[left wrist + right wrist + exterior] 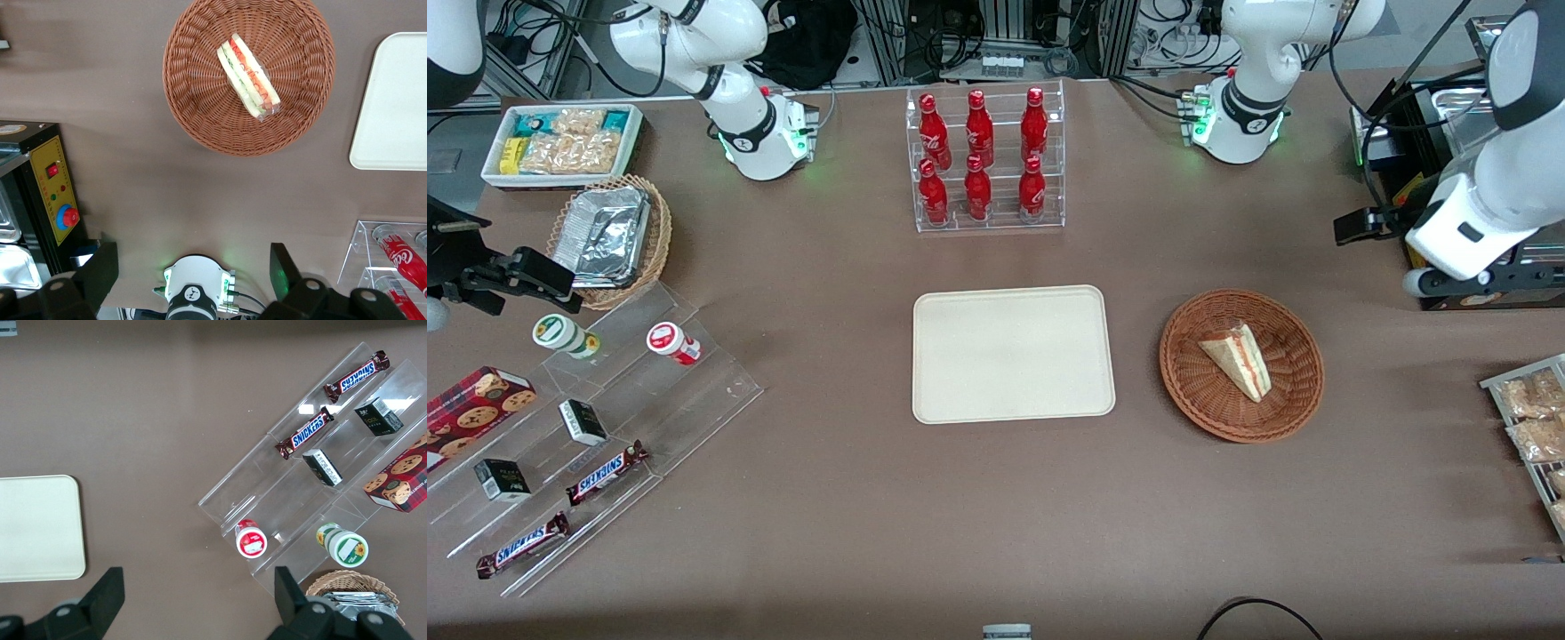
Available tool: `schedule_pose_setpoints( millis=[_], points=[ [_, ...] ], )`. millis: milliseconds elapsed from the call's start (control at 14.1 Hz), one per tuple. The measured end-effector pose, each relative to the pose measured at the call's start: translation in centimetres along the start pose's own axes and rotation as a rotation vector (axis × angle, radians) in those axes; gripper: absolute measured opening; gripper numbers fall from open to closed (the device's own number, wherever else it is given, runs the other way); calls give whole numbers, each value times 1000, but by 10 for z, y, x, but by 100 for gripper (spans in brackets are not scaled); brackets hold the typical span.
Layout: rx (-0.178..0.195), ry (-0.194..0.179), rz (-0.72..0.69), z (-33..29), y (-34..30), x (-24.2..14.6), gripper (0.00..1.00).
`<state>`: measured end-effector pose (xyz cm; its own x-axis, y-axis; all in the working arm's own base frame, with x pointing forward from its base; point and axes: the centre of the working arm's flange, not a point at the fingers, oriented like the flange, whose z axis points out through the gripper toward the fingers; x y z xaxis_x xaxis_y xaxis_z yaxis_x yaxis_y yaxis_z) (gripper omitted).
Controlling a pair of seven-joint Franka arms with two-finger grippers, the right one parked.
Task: Place sandwich from basket to tray
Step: 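Move the left gripper over the wicker basket above the wrapped sandwich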
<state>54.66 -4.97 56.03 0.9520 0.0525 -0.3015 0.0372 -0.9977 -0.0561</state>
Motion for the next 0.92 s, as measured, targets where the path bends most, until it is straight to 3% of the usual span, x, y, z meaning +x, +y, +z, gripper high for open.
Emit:
schedule_pose_setpoints(
  millis=[923],
  points=[
    [9,-99,3,109,14,98,100]
  ],
)
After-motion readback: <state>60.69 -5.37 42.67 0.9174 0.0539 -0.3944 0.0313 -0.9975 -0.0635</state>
